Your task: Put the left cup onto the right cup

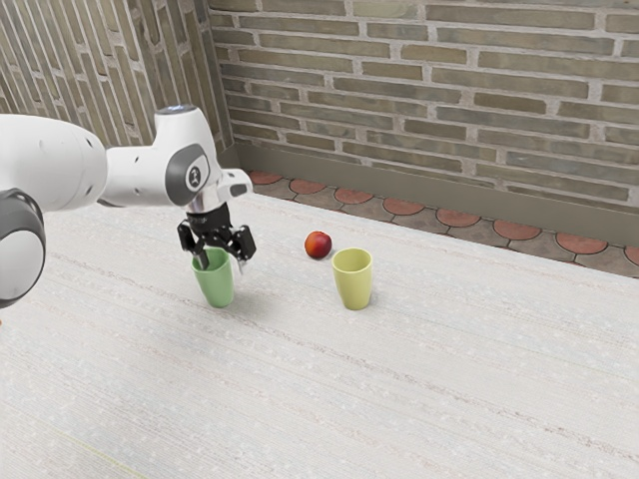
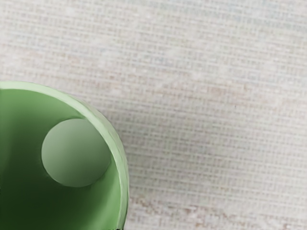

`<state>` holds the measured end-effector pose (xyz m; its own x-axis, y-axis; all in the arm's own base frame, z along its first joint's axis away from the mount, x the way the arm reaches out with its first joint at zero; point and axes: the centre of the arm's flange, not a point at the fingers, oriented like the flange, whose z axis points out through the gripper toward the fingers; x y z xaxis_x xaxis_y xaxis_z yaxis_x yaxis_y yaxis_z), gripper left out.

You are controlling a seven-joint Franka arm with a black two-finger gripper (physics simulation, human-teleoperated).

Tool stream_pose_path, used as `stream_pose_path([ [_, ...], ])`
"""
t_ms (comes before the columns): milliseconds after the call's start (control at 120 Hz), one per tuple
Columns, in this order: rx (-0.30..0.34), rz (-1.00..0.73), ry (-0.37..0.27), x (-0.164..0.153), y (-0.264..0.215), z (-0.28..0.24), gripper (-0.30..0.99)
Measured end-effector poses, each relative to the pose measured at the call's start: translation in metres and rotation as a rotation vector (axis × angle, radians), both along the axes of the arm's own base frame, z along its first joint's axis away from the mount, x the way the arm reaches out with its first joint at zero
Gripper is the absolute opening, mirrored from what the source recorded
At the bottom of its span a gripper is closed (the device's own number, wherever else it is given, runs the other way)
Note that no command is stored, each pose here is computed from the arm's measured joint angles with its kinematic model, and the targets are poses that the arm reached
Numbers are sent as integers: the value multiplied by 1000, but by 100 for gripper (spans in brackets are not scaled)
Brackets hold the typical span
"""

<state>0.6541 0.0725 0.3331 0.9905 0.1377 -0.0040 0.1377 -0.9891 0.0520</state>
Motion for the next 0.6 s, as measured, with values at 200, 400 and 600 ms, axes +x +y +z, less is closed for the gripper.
stream_pose_path([
  [200,11,4,-7,9,3,-3,66],
  [400,21,6,19,15,3,-28,65],
  [600,23,13,7,18,3,-21,27],
])
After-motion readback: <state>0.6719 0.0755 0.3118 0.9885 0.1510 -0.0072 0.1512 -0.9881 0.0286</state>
